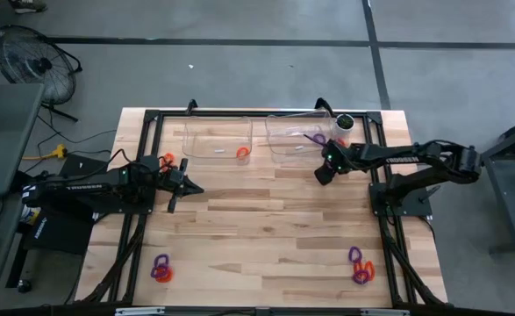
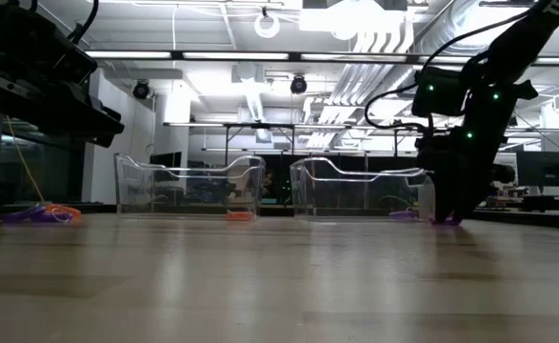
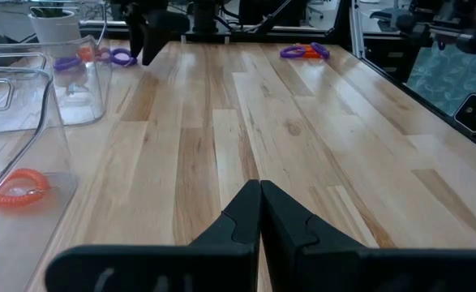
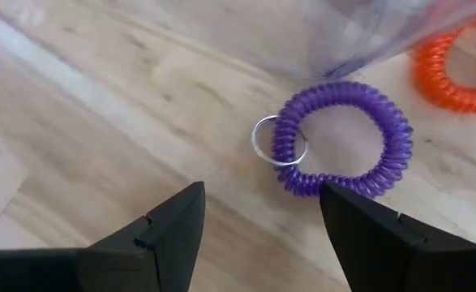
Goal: Sort spring keychains
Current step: Put the violet spring keychain into the right transparent bin
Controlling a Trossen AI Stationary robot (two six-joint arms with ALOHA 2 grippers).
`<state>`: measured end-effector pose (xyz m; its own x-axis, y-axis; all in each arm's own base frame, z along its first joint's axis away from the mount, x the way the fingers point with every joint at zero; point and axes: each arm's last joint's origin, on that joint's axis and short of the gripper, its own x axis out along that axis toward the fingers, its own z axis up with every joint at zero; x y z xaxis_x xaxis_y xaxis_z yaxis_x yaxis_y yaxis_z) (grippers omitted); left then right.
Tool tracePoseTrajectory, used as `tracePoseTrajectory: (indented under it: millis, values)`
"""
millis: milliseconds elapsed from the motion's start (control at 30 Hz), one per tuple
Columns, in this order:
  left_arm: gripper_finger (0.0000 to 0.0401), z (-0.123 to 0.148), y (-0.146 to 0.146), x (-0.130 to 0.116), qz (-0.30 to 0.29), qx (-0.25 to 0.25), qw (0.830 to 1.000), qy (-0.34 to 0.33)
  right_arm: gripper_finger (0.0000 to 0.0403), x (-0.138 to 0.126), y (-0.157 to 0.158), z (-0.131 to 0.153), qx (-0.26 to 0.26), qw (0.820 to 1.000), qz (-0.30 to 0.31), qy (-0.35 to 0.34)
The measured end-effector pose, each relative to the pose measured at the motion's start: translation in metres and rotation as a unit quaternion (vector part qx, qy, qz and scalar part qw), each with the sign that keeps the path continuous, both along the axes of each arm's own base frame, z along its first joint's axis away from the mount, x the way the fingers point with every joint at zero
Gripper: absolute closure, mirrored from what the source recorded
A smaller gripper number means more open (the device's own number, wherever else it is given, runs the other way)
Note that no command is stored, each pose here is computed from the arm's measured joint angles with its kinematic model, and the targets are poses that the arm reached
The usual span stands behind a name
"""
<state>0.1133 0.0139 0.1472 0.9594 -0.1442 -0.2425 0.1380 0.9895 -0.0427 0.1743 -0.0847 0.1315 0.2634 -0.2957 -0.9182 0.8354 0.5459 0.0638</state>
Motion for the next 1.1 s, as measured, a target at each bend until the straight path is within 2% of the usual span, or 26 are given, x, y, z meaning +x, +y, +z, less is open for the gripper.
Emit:
tracePoseTrajectory:
  millis: [167, 433, 533, 933, 1100]
  values:
    - [0.0400, 0.000, 0.000, 0.000, 0.000, 0.000, 1.000, 0.000, 0.0164, 0.007, 0.002, 0.007, 0.008, 1.000, 0.019, -0.013]
    - [0.0400, 0.000, 0.000, 0.000, 0.000, 0.000, 1.000, 0.000, 0.0164, 0.007, 0.001, 0.009, -0.002, 1.000, 0.015, -0.003]
    - [0.0400, 0.000, 0.000, 0.000, 0.000, 0.000, 1.000, 0.000, 0.0164, 0.006, -0.001, 0.007, -0.026, 1.000, 0.012, 0.004]
    - [0.0400, 0.000, 0.000, 0.000, 0.000, 0.000, 1.000, 0.000, 0.0164, 0.004, -0.002, -0.003, -0.041, 0.999, 0.003, -0.025]
    - [0.0400, 0.000, 0.000, 0.000, 0.000, 0.000, 1.000, 0.000, 0.0164, 0.002, -0.004, -0.004, -0.052, 0.998, -0.005, -0.017]
